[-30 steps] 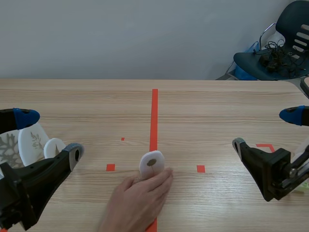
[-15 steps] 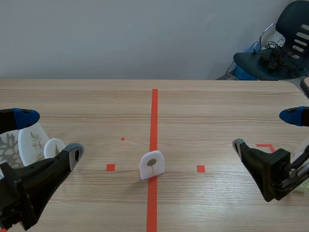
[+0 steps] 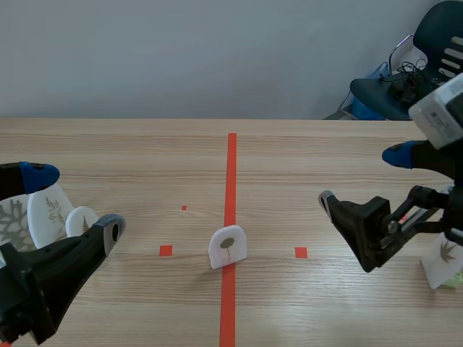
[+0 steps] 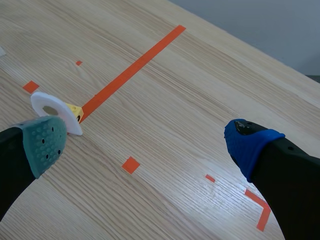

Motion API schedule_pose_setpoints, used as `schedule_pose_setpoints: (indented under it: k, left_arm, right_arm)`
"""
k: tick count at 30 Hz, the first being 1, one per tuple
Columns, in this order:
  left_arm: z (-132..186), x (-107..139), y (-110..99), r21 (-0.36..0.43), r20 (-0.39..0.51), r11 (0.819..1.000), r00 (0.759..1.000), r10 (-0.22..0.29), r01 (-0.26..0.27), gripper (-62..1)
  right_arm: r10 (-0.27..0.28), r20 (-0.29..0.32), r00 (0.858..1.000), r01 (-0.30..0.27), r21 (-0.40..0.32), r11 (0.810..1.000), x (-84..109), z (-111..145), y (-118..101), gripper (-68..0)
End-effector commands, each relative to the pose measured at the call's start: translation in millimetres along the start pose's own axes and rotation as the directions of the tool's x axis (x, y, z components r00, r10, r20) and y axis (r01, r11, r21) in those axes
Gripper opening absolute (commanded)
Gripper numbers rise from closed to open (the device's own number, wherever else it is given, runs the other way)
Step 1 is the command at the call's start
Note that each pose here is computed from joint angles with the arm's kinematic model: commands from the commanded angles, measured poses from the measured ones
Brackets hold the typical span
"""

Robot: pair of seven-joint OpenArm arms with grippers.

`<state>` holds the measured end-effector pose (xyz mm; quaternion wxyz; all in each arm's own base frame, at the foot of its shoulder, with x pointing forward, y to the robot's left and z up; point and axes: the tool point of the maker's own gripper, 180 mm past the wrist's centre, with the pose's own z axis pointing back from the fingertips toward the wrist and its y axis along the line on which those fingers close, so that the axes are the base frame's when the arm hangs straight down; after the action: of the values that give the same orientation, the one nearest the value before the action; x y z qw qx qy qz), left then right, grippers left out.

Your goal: Do the leaf sorting experiment

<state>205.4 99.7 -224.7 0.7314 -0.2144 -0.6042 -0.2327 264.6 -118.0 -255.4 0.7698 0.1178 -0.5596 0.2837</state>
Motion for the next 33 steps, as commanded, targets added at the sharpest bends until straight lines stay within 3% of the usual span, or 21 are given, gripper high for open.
schedule_pose_setpoints:
  k: [1,8,16,23,33]
  left_arm:
    - [-1.4,6.3,-2.2,-0.003,0.029,1.0,1.0,0.009,-0.009,1.4]
    - [-1.4,6.3,-2.2,-0.003,0.029,1.0,1.0,0.009,-0.009,1.4]
    - [-1.3,6.2,-2.3,-0.003,0.028,1.0,1.0,0.01,-0.009,1.4]
    - [-1.3,6.2,-2.3,-0.003,0.028,1.0,1.0,0.009,-0.009,1.4]
    - [-1.3,6.2,-2.3,-0.003,0.028,1.0,1.0,0.009,-0.009,1.4]
  right_arm:
    - [-0.005,0.014,1.0,0.005,0.034,0.999,-0.3,-5.5,2.9,0.4]
    - [-0.041,-0.045,0.998,0.048,0.16,0.986,-32.0,-29.5,27.9,0.4]
    - [-0.008,-0.049,0.999,0.02,0.26,0.965,-57.1,-56.3,60.4,0.4]
    - [0.035,0.003,0.999,-0.034,0.309,0.95,-60.5,-81.3,81.3,0.4]
    - [0.031,0.057,0.998,-0.05,0.366,0.929,-52.3,-112.2,106.2,0.4]
